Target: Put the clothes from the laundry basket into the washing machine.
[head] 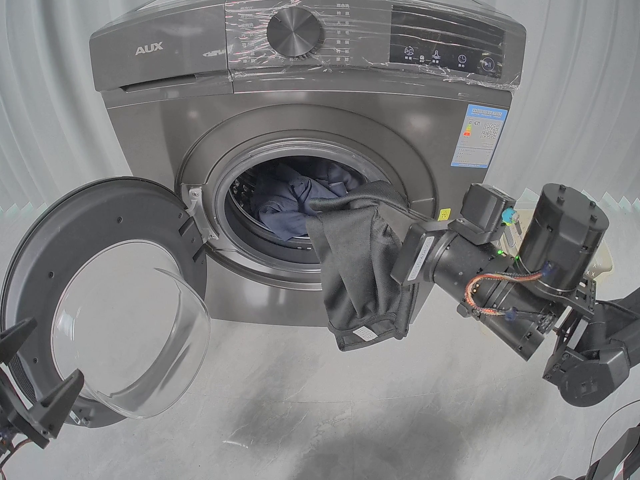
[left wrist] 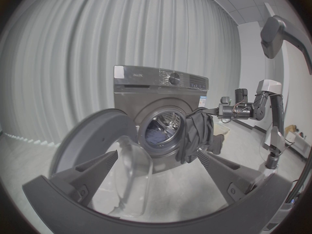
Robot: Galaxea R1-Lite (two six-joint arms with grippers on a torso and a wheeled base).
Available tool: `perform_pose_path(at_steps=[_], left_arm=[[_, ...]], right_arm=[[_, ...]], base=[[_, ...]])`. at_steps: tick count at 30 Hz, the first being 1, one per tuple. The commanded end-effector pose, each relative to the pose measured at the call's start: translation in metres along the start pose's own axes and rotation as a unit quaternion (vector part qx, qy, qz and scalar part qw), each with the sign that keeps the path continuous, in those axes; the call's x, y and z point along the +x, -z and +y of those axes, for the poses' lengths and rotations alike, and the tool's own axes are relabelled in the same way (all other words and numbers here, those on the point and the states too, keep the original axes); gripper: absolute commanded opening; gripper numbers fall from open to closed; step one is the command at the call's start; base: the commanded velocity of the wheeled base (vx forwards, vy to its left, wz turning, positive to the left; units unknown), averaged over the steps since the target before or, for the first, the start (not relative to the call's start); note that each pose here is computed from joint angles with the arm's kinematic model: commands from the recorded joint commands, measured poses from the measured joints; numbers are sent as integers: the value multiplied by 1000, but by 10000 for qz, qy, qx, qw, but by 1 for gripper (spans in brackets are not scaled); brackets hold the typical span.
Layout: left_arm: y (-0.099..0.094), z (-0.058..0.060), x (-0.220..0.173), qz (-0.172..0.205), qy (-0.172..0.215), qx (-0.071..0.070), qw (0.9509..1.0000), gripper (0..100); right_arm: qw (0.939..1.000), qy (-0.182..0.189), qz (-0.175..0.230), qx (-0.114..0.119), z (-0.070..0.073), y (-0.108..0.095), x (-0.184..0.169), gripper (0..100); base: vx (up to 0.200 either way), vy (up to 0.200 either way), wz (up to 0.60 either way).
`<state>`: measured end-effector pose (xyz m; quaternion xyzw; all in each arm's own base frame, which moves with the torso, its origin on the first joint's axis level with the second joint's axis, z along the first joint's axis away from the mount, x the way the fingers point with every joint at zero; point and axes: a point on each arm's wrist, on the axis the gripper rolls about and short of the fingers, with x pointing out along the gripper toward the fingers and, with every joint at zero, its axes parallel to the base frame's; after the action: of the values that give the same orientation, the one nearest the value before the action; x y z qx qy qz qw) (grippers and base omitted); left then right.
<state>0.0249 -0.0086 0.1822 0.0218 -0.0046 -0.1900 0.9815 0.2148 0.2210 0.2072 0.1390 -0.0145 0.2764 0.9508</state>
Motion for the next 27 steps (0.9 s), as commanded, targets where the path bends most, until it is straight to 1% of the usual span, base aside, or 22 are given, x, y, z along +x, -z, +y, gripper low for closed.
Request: perform_pose_path(at_steps=[1, 4, 6, 7, 8, 9, 10, 14, 15, 16, 17, 18, 19, 20, 24, 26, 27], left_arm=[[-4, 7, 67, 707, 965, -273, 9924, 100], [0, 4, 93, 868, 1059, -275, 9902, 100], [2, -1, 106, 870, 1172, -252, 9890, 100], [2, -1, 106, 870, 1172, -252, 9890, 100], [5, -6, 117, 890, 1339, -236, 9867, 100], [7, -8, 123, 941, 1423, -235, 9850, 100], [9, -10, 129, 1016, 1485, -239, 9834, 100], [22, -18, 148, 1375, 1686, -258, 9757, 100], [23, -19, 150, 1397, 1701, -258, 9751, 100], [28, -23, 157, 1463, 1799, -250, 9724, 100], [28, -23, 157, 1463, 1806, -249, 9723, 100], [30, -29, 162, 1445, 1940, -227, 9700, 100], [30, -31, 163, 1437, 1985, -219, 9693, 100], [32, -37, 168, 1404, 2104, -194, 9673, 100], [38, -46, 177, 1467, 2104, -139, 9664, 100], [44, -53, 184, 1485, 2131, -118, 9656, 100], [44, -53, 184, 1485, 2131, -118, 9656, 100]], right_arm=[[9999, 50, -52, 109, 5, 7, 22, 0], [9998, 102, -127, 146, 5, 6, 29, 0], [9996, 135, -182, 172, 5, 4, 32, 0], [9996, 135, -182, 172, 5, 4, 32, 0], [9994, 134, -213, 234, 5, 3, 34, 0], [9994, 134, -213, 234, 5, 3, 34, 0], [9992, 120, -233, 310, 6, 2, 35, 0], [9990, 88, -293, 338, 8, 0, 36, 0], [9989, 86, -300, 340, 8, -1, 36, 0], [9989, 93, -302, 339, 8, -1, 37, 0], [9989, 92, -309, 341, 8, -1, 37, 0], [9989, 103, -297, 337, 8, 1, 38, 0], [9990, 105, -290, 335, 8, 1, 39, 0], [9989, 94, -302, 340, 9, 1, 40, 0], [9990, 88, -262, 340, 10, 6, 45, 0], [9991, 96, -233, 332, 10, 9, 48, 0], [9991, 94, -240, 334, 11, 9, 48, 0]], base=[[0, 0, 0], [0, 0, 0], [0, 0, 0], [0, 0, 0], [0, 0, 0], [0, 0, 0], [0, 0, 0], [0, 0, 0], [0, 0, 0], [0, 0, 0], [0, 0, 0], [0, 0, 0], [0, 0, 0], [0, 0, 0], [0, 0, 0], [0, 0, 0], [0, 0, 0]])
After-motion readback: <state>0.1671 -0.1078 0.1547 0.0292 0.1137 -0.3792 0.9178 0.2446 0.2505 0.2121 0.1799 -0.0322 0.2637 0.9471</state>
